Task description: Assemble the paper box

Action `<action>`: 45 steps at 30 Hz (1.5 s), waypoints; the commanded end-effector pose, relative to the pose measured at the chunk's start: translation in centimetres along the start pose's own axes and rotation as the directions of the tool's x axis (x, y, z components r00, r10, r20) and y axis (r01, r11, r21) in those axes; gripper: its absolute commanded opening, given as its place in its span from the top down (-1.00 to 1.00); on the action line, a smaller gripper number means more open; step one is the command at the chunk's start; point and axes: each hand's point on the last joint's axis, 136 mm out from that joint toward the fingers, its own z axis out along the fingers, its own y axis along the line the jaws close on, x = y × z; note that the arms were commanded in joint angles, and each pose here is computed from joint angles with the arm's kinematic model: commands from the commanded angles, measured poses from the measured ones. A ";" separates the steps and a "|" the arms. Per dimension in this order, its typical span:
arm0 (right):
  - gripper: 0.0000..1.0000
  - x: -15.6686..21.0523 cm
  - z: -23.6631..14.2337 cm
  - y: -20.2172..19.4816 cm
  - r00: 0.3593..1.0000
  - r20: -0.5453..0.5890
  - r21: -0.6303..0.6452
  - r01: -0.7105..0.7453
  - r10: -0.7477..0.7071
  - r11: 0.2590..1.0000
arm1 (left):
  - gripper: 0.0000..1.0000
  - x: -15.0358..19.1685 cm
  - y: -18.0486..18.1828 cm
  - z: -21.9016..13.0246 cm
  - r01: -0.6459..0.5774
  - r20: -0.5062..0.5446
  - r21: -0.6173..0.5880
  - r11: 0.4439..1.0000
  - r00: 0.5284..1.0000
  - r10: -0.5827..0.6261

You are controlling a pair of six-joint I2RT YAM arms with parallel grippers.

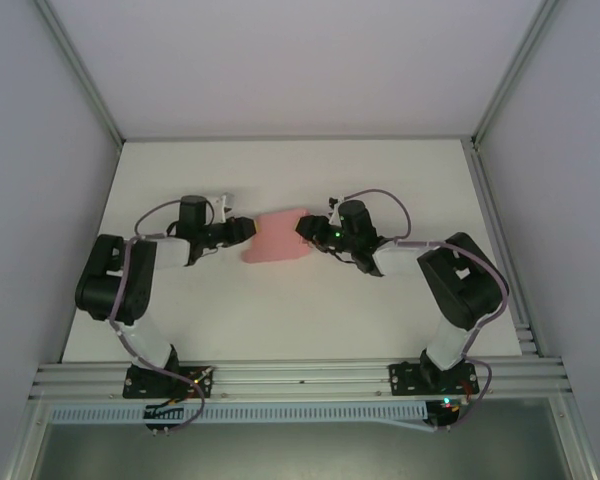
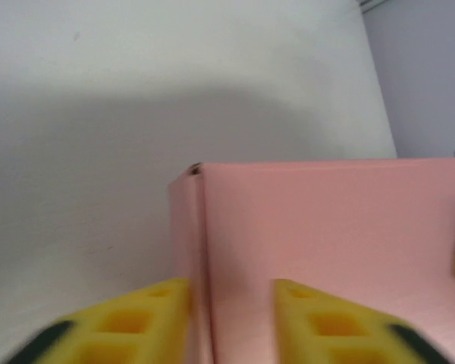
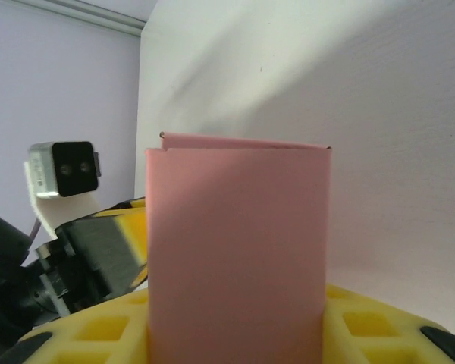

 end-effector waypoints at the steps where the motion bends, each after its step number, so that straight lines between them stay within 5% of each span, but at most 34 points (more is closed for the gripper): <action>1: 0.19 0.0 -1.2 0.8 1.000 -0.002 -0.009 -0.027 0.027 1.000 | -0.62 -2.9 -3.9 -1.7 -0.177 0.071 0.043 0.983 0.982 0.174; 2: 0.19 -0.2 -1.5 0.6 0.998 -0.001 0.007 -0.055 0.055 0.998 | -0.99 -3.4 -4.4 -2.1 -0.228 0.088 0.022 0.973 0.970 0.225; 5: 0.20 -0.6 -2.7 -0.5 0.984 -0.019 0.084 -0.174 0.176 0.981 | -1.00 -4.1 -6.8 -2.8 -0.432 0.094 -0.061 0.900 0.895 0.436; 10: 0.19 -1.1 -5.4 -1.8 0.943 -0.084 0.209 -0.300 0.322 0.931 | -0.99 -1.5 -12.1 -2.3 -0.762 0.015 -0.164 0.626 0.633 0.774; 15: 0.19 -0.7 -8.2 -1.2 0.883 -0.177 0.283 -0.379 0.436 0.881 | -0.99 2.9 -15.4 -0.9 -0.910 -0.082 -0.135 0.391 0.404 0.911; 20: 0.22 -0.9 -9.4 0.1 0.826 -0.203 0.251 -0.474 0.525 0.844 | -0.99 5.1 -15.7 1.0 -0.961 -0.189 -0.169 0.221 0.252 0.949; 25: 0.29 -0.9 -10.1 1.2 0.796 -0.234 0.244 -0.508 0.558 0.826 | -1.00 5.1 -14.6 1.6 -0.964 -0.265 -0.216 0.158 0.213 0.940; 41: 0.19 -1.5 -11.5 2.5 0.757 -0.250 0.188 -0.574 0.604 0.797 | -1.00 6.3 -13.4 2.2 -0.973 -0.337 -0.206 0.101 0.167 0.926; 45: 0.20 -1.2 -11.6 3.0 0.745 -0.275 0.167 -0.586 0.608 0.793 | -0.78 6.1 -13.8 2.5 -0.976 -0.334 -0.203 0.079 0.144 0.931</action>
